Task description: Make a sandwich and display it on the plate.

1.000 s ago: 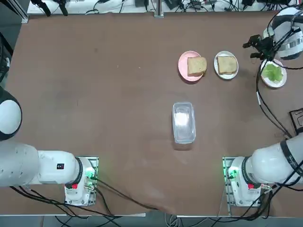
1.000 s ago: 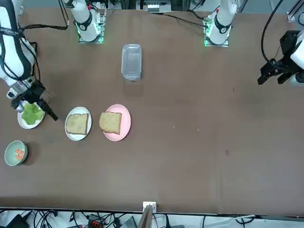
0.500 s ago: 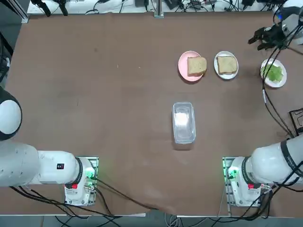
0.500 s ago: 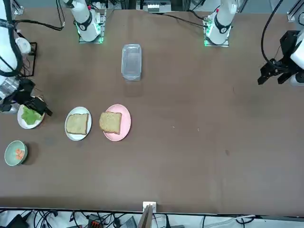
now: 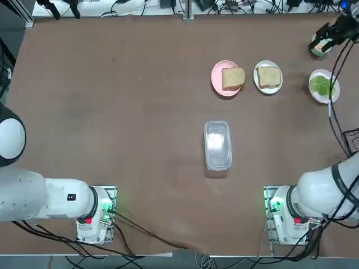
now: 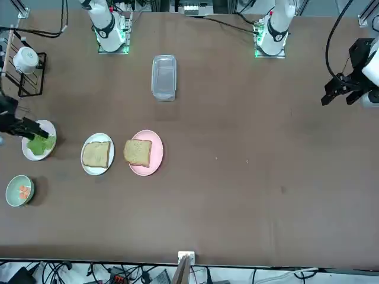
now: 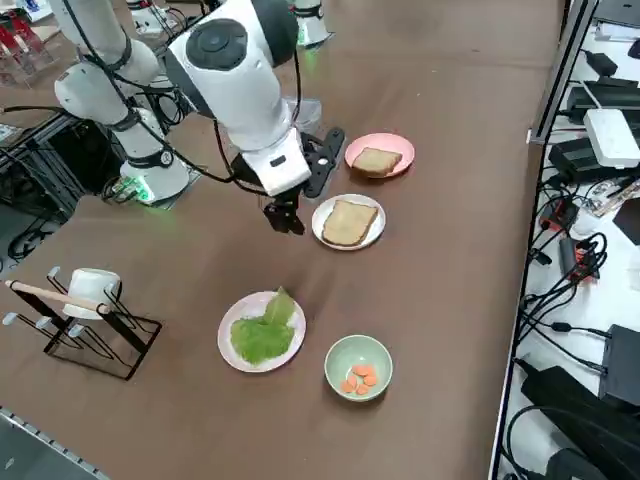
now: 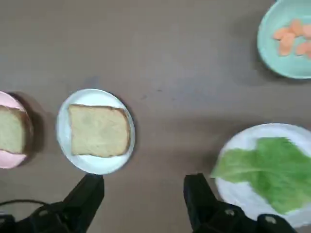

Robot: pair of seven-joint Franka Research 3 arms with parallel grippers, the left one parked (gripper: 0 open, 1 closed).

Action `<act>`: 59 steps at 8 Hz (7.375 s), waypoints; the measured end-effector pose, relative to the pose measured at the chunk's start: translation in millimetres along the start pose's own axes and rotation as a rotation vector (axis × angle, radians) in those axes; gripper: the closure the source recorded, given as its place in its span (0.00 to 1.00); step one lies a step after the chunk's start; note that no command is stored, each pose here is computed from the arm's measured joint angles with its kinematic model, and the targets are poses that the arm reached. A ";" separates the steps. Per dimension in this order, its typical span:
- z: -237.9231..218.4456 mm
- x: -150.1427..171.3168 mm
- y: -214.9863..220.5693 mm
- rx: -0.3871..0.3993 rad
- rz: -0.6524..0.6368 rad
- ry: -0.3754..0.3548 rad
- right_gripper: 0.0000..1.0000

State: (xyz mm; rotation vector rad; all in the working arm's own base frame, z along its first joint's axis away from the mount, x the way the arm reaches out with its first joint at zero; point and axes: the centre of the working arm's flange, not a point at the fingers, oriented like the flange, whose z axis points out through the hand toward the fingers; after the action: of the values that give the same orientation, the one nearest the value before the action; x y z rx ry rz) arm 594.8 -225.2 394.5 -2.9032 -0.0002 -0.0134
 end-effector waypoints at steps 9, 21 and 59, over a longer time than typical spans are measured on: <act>104.6 95.6 97.1 -0.381 -0.557 0.007 0.02; 126.0 110.8 91.5 -0.356 -0.558 -0.024 0.96; 239.0 -25.6 -1.6 1.275 0.127 0.108 0.96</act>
State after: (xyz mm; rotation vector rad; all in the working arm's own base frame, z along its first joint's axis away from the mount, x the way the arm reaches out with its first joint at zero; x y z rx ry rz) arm 571.4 -167.2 162.4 -1.6209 0.1386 -0.1042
